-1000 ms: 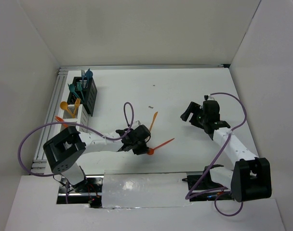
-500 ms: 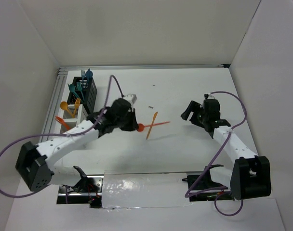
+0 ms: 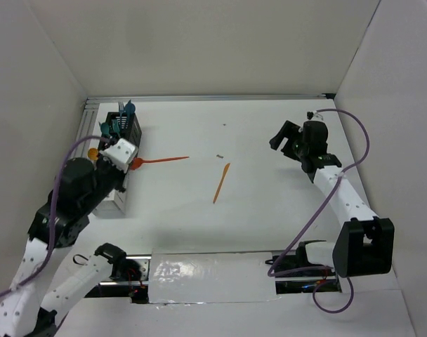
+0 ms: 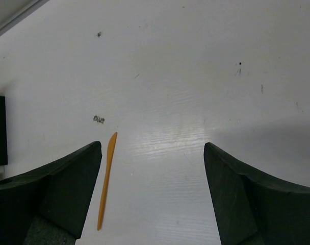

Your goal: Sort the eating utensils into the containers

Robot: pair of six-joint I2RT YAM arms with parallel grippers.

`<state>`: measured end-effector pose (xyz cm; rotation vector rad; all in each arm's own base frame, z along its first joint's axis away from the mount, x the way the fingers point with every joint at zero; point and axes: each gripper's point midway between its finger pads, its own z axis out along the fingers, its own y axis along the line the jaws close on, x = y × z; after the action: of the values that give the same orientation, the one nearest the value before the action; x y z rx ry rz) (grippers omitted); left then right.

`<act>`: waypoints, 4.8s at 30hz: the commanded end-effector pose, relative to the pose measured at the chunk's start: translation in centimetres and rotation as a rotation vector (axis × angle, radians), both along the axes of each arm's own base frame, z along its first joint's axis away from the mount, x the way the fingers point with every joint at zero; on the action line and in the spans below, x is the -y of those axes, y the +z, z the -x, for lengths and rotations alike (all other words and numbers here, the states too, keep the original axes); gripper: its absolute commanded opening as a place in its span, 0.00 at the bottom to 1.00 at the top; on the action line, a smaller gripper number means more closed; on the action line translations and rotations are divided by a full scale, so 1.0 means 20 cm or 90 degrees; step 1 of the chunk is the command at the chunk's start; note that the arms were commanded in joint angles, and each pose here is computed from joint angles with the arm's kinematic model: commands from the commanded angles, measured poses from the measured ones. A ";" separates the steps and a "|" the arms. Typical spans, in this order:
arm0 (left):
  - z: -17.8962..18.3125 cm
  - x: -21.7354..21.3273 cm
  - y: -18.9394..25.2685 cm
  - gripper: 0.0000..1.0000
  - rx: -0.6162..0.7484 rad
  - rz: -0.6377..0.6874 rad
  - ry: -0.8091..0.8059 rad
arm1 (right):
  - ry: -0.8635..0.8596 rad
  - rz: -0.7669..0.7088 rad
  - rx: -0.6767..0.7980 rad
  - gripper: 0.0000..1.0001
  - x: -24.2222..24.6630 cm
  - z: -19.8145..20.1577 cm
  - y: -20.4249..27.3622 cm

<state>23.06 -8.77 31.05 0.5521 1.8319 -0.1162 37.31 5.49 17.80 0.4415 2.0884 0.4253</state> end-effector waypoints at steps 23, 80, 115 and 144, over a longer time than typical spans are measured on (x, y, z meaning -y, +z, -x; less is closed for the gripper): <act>-0.22 -0.55 0.04 0.02 -0.041 -0.471 0.009 | 0.010 -0.038 0.063 0.88 -0.04 -0.37 0.02; -0.03 -0.87 0.07 0.02 -0.150 -0.630 0.045 | 0.095 -0.120 0.059 0.89 -0.14 -0.91 -0.25; -0.10 -0.89 -0.24 0.02 -0.268 -0.621 -0.027 | 0.088 -0.118 0.047 0.89 -0.06 -0.99 -0.32; -0.74 -0.43 0.28 0.97 0.083 -0.496 0.179 | 0.152 -0.113 0.047 0.91 -0.24 -0.93 -0.20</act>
<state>34.24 3.21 35.43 1.0137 1.8281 0.9057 55.44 8.06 9.70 0.3775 2.1011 0.7599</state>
